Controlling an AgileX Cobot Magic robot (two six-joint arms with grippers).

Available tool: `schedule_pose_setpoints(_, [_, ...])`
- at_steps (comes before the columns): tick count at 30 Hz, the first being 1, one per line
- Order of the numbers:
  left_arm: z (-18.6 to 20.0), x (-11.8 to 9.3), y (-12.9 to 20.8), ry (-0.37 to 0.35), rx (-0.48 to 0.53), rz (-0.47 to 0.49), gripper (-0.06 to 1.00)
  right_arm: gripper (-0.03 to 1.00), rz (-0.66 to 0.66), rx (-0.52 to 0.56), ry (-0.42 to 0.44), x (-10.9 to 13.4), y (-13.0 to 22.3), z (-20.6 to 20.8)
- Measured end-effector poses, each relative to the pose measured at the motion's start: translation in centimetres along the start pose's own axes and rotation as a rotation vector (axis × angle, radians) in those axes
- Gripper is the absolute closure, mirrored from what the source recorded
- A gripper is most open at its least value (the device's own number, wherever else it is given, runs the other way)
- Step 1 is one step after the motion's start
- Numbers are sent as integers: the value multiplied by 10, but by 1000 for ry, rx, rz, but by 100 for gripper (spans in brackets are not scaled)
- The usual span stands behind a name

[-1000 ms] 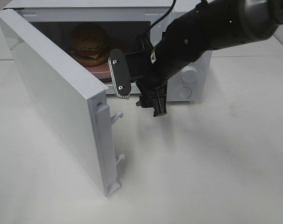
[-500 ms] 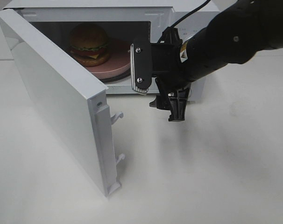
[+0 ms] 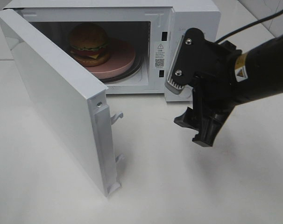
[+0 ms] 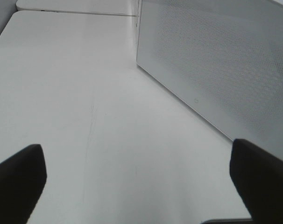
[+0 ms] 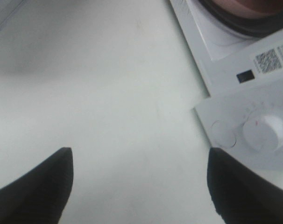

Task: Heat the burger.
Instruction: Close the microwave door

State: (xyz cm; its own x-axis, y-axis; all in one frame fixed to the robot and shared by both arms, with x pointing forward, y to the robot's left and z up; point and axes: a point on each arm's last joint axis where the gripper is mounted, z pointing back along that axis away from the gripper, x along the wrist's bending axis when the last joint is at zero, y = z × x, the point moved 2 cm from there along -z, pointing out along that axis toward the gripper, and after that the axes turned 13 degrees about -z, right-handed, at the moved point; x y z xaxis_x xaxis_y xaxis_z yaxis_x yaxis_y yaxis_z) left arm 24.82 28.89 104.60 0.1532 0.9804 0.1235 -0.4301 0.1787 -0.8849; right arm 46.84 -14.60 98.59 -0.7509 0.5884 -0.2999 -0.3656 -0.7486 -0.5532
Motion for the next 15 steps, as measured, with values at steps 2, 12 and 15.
schedule_pose_setpoints(2, [0, 0, 0, 0, 0, 0, -5, 21, -18, 11, -2, 1, 4, 3])
schedule_pose_setpoints(12, [0, 0, 0, 0, 0, 0, -5, 21, -346, 150, 13, 6, 35, 49])
schedule_pose_setpoints(15, [0, 0, 0, 0, 0, 0, -5, 21, -423, 170, 23, 6, 39, 60])
